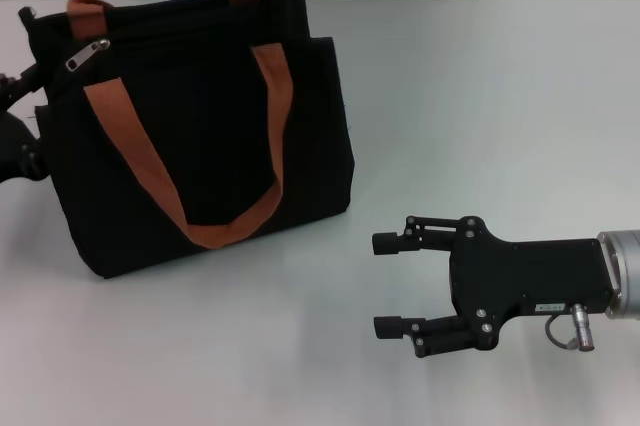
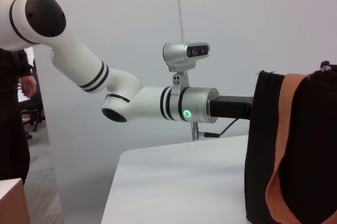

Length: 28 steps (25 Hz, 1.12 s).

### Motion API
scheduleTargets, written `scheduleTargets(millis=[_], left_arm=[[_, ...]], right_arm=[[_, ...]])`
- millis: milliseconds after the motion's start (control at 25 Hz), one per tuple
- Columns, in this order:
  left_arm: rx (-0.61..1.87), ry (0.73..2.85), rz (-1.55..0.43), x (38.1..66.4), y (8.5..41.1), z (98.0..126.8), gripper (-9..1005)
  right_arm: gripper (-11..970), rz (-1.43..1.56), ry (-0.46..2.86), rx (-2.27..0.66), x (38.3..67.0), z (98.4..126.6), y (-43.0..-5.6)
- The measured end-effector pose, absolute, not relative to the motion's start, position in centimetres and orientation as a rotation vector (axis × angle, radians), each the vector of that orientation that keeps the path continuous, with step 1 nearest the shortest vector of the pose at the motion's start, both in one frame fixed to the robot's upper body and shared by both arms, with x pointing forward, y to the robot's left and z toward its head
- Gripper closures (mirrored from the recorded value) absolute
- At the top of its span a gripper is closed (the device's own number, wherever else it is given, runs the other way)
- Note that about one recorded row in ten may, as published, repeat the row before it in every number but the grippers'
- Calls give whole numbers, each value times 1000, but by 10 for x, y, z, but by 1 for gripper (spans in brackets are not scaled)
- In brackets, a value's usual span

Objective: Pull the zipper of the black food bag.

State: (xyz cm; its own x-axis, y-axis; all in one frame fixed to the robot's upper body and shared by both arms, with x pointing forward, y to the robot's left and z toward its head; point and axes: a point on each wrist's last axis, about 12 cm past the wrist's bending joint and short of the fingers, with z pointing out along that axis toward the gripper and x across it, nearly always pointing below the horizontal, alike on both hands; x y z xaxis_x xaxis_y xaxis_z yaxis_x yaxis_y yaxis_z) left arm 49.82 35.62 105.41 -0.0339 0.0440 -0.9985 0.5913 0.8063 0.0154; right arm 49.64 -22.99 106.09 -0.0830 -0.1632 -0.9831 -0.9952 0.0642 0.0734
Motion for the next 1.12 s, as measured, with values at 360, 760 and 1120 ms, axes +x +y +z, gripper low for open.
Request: scheduleTargets(millis=[360, 760, 1120], left_arm=[[401, 1417, -471, 482, 361, 1063, 224], [428, 1305, -514, 472, 345, 1067, 805], [413, 1274, -544, 477, 340, 1070, 945]], right_arm=[[149, 1179, 1343, -1140, 502, 1073, -224], [150, 1456, 1313, -816, 546, 1127, -203], [173, 1646, 1535, -706, 600, 1175, -154]])
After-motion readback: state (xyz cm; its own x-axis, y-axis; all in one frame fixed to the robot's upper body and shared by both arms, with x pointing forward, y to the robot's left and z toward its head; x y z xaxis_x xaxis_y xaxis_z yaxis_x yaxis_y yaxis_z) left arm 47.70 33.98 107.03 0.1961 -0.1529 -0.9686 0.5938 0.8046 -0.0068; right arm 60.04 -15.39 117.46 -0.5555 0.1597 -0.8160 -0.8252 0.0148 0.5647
